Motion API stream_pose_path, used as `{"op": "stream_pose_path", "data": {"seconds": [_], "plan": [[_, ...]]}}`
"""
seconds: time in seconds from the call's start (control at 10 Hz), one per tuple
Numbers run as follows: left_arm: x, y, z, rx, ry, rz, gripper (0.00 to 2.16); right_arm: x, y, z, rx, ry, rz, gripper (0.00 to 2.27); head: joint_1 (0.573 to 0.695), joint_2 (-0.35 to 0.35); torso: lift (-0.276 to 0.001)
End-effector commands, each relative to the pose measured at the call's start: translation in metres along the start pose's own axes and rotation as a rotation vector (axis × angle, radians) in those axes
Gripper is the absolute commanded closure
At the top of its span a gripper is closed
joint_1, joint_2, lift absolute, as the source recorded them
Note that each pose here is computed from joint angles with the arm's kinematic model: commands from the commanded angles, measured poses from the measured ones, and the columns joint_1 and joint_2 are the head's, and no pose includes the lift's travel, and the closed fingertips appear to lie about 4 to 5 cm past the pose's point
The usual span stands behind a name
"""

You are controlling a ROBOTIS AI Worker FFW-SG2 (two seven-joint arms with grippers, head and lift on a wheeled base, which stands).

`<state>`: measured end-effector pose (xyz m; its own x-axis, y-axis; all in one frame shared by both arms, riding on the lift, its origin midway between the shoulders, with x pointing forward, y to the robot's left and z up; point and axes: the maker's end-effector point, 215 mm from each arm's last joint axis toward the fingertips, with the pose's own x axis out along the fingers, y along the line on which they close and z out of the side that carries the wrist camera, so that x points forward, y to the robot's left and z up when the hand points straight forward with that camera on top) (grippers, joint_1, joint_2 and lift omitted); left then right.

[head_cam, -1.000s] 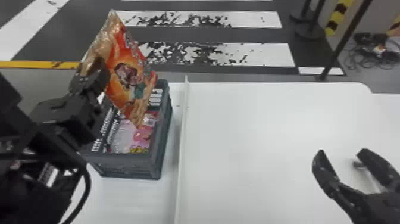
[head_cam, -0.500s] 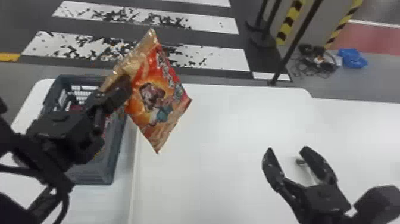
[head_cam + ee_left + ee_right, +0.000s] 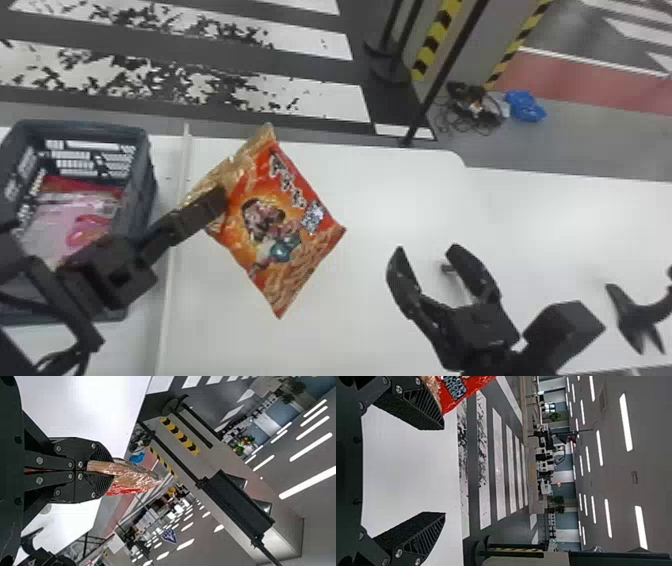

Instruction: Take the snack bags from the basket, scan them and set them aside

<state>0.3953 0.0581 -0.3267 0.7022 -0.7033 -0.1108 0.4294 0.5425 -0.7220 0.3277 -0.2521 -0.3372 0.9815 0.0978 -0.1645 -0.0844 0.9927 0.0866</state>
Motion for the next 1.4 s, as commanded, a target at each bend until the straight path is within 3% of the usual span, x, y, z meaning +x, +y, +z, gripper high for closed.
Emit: {"op": "stream_pose_path", "data": {"seconds": [0.0, 0.2, 0.7, 0.9, 1.3], "plan": [[0.008, 0.021, -0.023, -0.089, 0.046, -0.005, 1.47, 0.000, -0.001, 0.000, -0.001, 0.000, -0.001, 0.17, 0.695, -0.300, -0.075], [0.027, 0.028, -0.048, -0.123, 0.106, -0.016, 1.47, 0.000, -0.001, 0.000, -0.001, 0.000, -0.001, 0.17, 0.695, -0.308, -0.075], [0.100, 0.039, -0.131, -0.123, 0.304, 0.006, 1.47, 0.001, -0.004, 0.003, -0.002, -0.005, -0.005, 0.17, 0.695, -0.350, -0.075], [0.114, 0.049, -0.154, -0.094, 0.366, 0.018, 1.47, 0.002, -0.006, 0.005, -0.004, -0.009, -0.007, 0.17, 0.695, -0.350, -0.075], [0.147, 0.073, -0.167, -0.006, 0.387, 0.041, 1.47, 0.002, -0.016, 0.007, -0.011, -0.010, -0.023, 0.17, 0.695, -0.350, -0.075]]}}
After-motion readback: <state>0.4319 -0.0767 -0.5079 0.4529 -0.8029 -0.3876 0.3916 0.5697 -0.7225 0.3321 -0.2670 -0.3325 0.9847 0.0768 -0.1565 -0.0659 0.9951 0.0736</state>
